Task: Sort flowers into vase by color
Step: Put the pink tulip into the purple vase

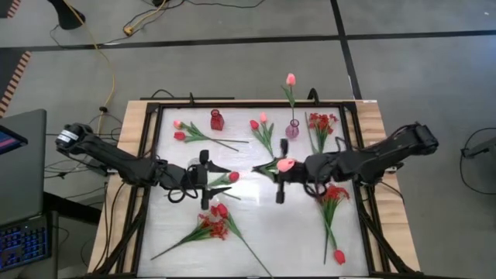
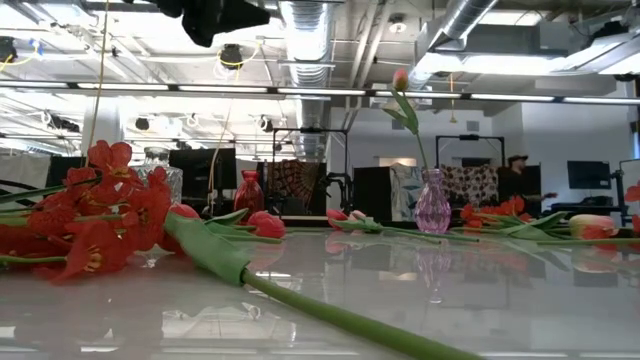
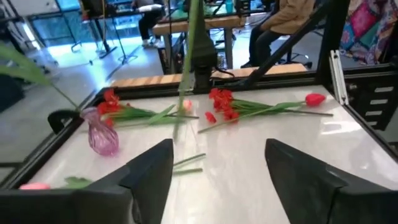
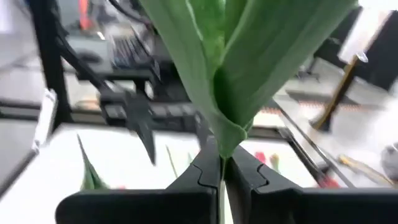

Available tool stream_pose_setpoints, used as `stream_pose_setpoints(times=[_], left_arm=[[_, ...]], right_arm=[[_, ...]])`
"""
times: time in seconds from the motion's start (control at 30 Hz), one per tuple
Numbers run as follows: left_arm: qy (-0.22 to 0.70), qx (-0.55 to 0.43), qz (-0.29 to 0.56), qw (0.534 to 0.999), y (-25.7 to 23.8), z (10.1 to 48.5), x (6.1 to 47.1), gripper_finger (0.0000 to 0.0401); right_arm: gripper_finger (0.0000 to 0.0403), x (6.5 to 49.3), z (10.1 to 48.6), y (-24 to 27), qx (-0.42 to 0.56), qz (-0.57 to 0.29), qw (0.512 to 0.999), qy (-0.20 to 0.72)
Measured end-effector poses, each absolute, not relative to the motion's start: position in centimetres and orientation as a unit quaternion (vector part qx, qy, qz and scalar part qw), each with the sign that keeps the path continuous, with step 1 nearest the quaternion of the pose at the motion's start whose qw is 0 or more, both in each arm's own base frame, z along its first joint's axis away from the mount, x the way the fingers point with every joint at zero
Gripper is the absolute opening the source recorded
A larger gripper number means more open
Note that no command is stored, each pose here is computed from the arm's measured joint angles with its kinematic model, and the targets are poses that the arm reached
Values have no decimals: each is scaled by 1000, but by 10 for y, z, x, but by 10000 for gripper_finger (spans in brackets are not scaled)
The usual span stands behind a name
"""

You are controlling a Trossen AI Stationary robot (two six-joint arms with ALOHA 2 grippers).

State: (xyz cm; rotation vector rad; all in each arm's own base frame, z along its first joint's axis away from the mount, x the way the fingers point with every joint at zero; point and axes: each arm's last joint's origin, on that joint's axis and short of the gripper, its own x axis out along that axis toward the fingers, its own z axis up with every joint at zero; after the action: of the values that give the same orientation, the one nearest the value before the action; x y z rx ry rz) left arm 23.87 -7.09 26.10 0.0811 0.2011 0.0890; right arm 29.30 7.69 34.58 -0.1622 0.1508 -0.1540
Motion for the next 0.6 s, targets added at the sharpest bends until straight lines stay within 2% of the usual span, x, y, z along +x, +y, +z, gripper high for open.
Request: stream_pose_setpoints(times=[0.23,0.47,0.6], left_arm=[[116,22,47,992,-70,259,237,250],[134,17,49,990,-70,255,236,250],[134,13,50,990,-70,255,236,250]], right_arm=[[29,250,355,48,-67,-172,975,121],[36,206,353,15,-53,-321,940,105],[30,193,342,-6,-30,-378,921,86]])
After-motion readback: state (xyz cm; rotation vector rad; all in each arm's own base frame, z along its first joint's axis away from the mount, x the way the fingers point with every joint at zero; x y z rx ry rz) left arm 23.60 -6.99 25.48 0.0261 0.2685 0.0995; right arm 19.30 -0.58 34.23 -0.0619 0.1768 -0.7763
